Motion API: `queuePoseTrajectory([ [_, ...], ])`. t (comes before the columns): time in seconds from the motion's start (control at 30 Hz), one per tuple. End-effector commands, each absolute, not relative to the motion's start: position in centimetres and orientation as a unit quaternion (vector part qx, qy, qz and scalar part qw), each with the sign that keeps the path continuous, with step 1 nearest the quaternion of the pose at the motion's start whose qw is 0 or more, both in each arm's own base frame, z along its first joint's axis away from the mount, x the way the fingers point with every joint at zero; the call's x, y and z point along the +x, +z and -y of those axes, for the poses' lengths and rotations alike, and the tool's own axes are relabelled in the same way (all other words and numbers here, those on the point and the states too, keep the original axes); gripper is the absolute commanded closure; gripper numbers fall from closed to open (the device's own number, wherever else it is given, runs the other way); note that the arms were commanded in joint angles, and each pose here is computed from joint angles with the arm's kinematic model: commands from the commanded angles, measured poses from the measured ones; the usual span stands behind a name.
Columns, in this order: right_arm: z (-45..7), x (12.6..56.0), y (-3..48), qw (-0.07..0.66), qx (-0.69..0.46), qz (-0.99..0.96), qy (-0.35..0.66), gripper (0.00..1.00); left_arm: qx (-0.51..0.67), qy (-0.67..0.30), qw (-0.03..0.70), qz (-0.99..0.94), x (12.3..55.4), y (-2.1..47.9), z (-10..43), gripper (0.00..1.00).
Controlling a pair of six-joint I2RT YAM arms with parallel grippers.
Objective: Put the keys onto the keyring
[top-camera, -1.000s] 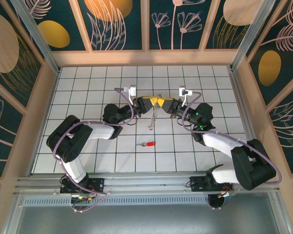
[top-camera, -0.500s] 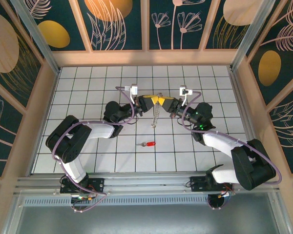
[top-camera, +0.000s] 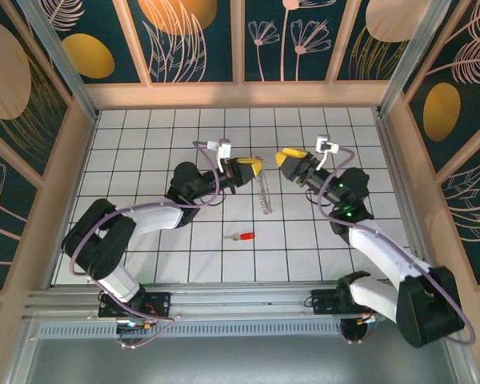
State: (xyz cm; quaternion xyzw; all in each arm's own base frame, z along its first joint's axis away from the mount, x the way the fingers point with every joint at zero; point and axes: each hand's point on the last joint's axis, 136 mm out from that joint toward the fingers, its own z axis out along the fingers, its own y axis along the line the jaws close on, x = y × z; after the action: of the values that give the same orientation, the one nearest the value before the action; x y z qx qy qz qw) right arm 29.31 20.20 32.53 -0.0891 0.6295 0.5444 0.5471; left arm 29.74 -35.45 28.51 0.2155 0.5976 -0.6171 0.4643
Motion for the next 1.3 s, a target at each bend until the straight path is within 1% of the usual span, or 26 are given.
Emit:
queuePoseTrajectory([
  [0.0, -18.1, 30.1, 30.3, 0.551, -0.043, -0.668, 0.498, 0.45, 0.274, -0.583, 0.531, -0.55, 28.9, 32.9, 35.1, 1.0],
  [0.17, -16.6, 29.9, 27.5, 0.546, -0.004, -0.688, 0.479, 0.44, 0.305, -0.546, 0.576, -0.527, 28.8, 34.9, 34.8, 1.0],
  [0.43, -16.1, 29.5, 23.0, 0.521, 0.02, -0.716, 0.464, 0.43, 0.331, -0.502, 0.635, -0.485, 28.7, 36.8, 34.3, 1.0],
  [0.67, -15.9, 29.2, 19.7, 0.497, 0.04, -0.733, 0.462, 0.43, 0.346, -0.459, 0.703, -0.419, 27.8, 38.0, 33.1, 1.0],
  [1.03, -16.9, 29.1, 17.8, 0.479, 0.035, -0.745, 0.463, 0.42, 0.371, -0.361, 0.75, -0.412, 28.3, 37.8, 32.2, 1.0],
  [1.27, -18.1, 29.1, 17.6, 0.471, 0.022, -0.751, 0.462, 0.41, 0.383, -0.315, 0.759, -0.422, 28.6, 37.4, 31.6, 1.0],
])
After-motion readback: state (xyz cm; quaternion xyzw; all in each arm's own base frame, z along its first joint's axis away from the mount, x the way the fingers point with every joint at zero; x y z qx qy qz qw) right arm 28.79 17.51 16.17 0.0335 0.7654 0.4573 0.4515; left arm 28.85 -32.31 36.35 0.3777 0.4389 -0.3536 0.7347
